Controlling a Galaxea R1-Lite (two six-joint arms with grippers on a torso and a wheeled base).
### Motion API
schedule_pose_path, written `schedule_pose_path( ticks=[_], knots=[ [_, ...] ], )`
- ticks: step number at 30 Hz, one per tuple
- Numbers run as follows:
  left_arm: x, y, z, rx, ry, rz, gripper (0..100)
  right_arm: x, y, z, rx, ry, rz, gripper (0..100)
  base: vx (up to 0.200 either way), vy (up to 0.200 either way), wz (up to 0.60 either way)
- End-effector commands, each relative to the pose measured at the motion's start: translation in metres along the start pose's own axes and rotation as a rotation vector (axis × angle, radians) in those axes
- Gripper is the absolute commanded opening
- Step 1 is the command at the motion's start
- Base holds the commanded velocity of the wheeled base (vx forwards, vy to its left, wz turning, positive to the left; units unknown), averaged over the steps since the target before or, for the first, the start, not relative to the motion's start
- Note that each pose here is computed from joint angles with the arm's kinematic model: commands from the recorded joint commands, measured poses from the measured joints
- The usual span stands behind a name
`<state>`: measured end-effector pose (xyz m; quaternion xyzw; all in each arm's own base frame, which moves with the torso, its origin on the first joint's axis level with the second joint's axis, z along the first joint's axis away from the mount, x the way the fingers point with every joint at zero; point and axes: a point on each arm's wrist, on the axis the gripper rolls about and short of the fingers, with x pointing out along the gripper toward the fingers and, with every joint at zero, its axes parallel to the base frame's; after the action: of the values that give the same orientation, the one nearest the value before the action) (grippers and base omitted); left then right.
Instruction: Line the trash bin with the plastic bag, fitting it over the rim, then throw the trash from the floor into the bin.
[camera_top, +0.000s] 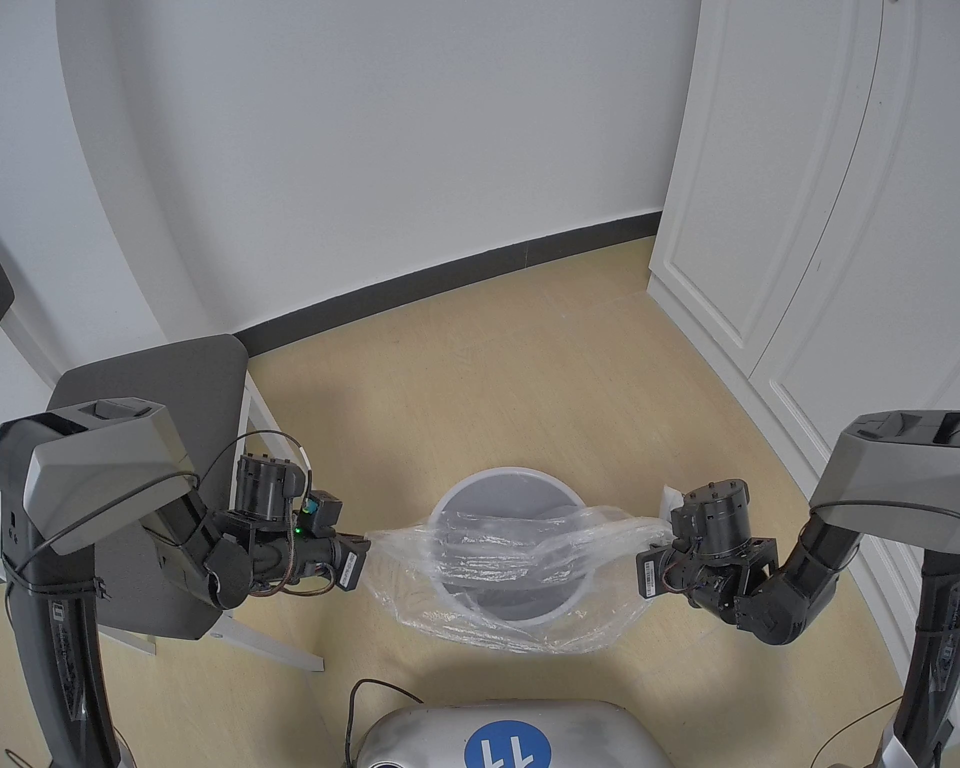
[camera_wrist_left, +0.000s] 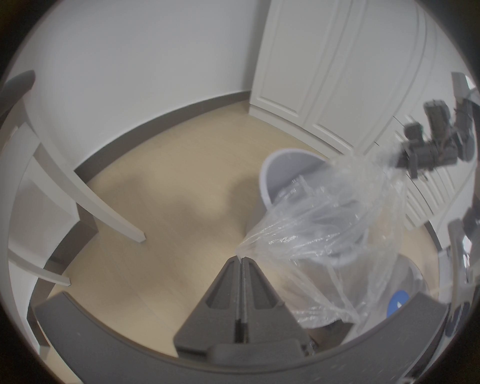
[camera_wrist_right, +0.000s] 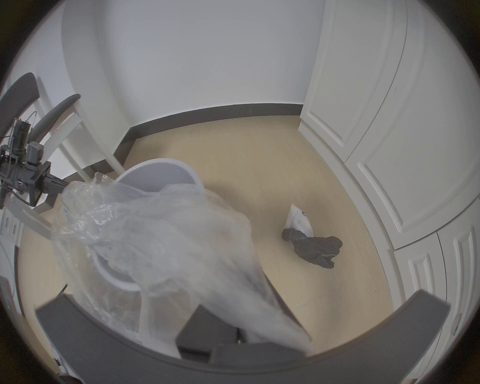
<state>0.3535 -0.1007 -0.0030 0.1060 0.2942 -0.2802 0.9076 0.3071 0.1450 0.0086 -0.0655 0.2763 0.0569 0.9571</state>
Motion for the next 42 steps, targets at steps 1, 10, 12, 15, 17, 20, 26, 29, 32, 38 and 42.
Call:
schedule_pose_path(
  ticks=[1,10,12,15,17,20,26,29,32,38,42],
  knots=[
    [0.018,-0.003,0.002,-0.027,-0.021,0.035,0,0.024,0.003,-0.016,-0.006,0.03,-0.04,0,0.0,0.0,0.0],
    [0.038,-0.01,0.016,-0.058,-0.243,0.105,0,0.033,-0.001,0.0,0.067,-0.078,-0.078,0,0.0,0.0,0.0],
    [0.036,-0.01,0.018,-0.055,-0.25,0.108,0,0.032,-0.001,0.005,0.082,-0.122,-0.072,0,0.0,0.0,0.0],
    [0.033,-0.01,0.021,-0.054,-0.262,0.108,0,0.03,-0.001,0.01,0.101,-0.184,-0.066,0,0.0,0.0,0.0],
    [0.031,-0.01,0.023,-0.053,-0.268,0.109,0,0.028,0.0,0.011,0.102,-0.203,-0.061,0,0.0,0.0,0.0],
    [0.032,-0.008,0.023,-0.053,-0.273,0.114,0,0.026,0.001,0.008,0.093,-0.196,-0.054,0,0.0,0.0,0.0],
    [0.04,-0.005,0.015,-0.062,-0.252,0.116,0,0.034,-0.001,-0.011,0.053,-0.131,-0.065,0,0.0,0.0,0.0],
    [0.041,-0.003,0.011,-0.065,-0.232,0.11,0,0.039,-0.007,-0.023,-0.004,-0.086,-0.087,0,0.0,0.0,0.0],
    [0.042,-0.001,0.006,-0.069,-0.215,0.111,0,0.041,-0.011,-0.031,-0.035,-0.059,-0.102,0,0.0,0.0,0.0],
    [0.041,0.004,-0.004,-0.067,-0.156,0.078,0,0.054,-0.014,-0.053,-0.105,-0.033,-0.137,0,0.0,0.0,0.0],
    [0.041,0.005,-0.004,-0.066,-0.162,0.077,0,0.055,-0.014,-0.06,-0.149,-0.092,-0.139,0,0.0,0.0,0.0]
  ],
)
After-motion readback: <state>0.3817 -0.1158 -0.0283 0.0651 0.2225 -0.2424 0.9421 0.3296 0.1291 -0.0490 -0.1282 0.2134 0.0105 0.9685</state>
